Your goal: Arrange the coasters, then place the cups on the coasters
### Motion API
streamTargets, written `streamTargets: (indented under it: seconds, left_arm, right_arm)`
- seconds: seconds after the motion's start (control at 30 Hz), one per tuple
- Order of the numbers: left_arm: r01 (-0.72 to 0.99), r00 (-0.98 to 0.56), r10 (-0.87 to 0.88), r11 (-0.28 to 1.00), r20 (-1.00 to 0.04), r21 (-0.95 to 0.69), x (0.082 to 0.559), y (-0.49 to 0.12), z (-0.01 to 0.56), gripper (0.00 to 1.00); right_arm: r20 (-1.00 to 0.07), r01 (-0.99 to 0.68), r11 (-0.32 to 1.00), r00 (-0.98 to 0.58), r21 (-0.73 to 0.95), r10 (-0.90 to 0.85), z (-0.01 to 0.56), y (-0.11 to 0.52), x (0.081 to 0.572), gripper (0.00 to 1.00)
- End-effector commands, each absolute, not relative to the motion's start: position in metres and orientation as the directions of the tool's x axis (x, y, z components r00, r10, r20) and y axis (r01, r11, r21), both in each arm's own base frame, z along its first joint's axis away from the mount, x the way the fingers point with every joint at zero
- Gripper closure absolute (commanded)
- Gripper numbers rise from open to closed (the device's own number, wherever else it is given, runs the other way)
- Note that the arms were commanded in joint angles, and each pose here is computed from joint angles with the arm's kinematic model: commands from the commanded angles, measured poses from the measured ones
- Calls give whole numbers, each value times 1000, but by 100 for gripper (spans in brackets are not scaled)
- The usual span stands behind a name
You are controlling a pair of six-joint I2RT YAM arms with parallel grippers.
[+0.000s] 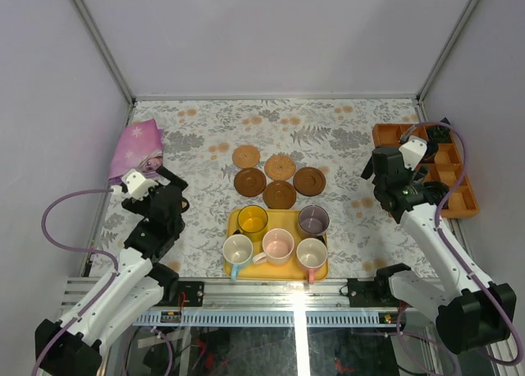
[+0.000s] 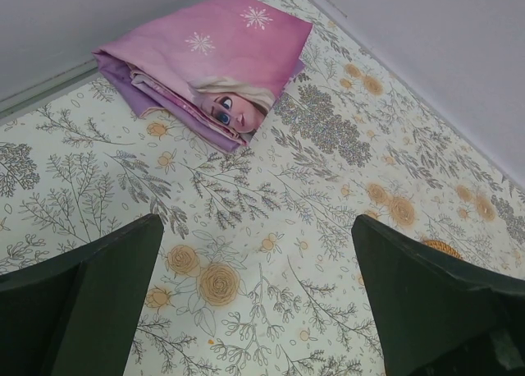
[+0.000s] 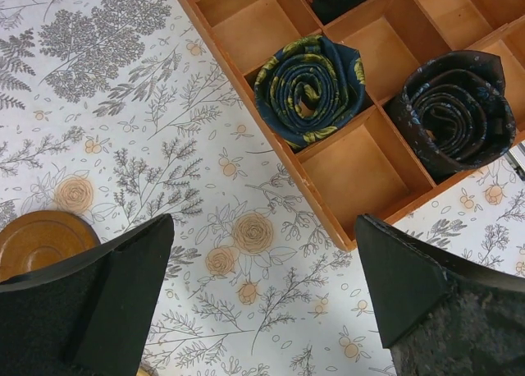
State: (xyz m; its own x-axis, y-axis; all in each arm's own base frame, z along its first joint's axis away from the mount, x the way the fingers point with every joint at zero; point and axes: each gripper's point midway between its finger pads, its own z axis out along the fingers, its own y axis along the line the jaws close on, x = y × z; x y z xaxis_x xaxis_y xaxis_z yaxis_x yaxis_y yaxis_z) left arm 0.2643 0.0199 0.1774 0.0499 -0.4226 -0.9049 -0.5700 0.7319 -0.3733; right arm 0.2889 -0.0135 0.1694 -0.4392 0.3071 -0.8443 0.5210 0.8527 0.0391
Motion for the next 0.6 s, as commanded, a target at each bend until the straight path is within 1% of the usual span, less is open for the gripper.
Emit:
streamTargets:
  seconds: [0.0,0.37,0.47,0.57]
  left_arm:
    - [-581,96,-429,709,-898,-400,264,24,185,0]
    - [-558,105,-445,714,-889,-423,267,20,185,0]
    - [-548,124,-454,710,-883,-442,267,20,189,0]
    - [-542,165,-489,681,-856,-493,266,20,193,0]
  right_arm:
    - [-867,563,825,-381,58,321,184,-19,293,1]
    - [-884,572,812,-311,119,349,193,-21,290,1]
    - [-882,609,784,-298,118,365,190,-25,288,1]
    - [-870,670,736,-299,101,392,185,-31,285,1]
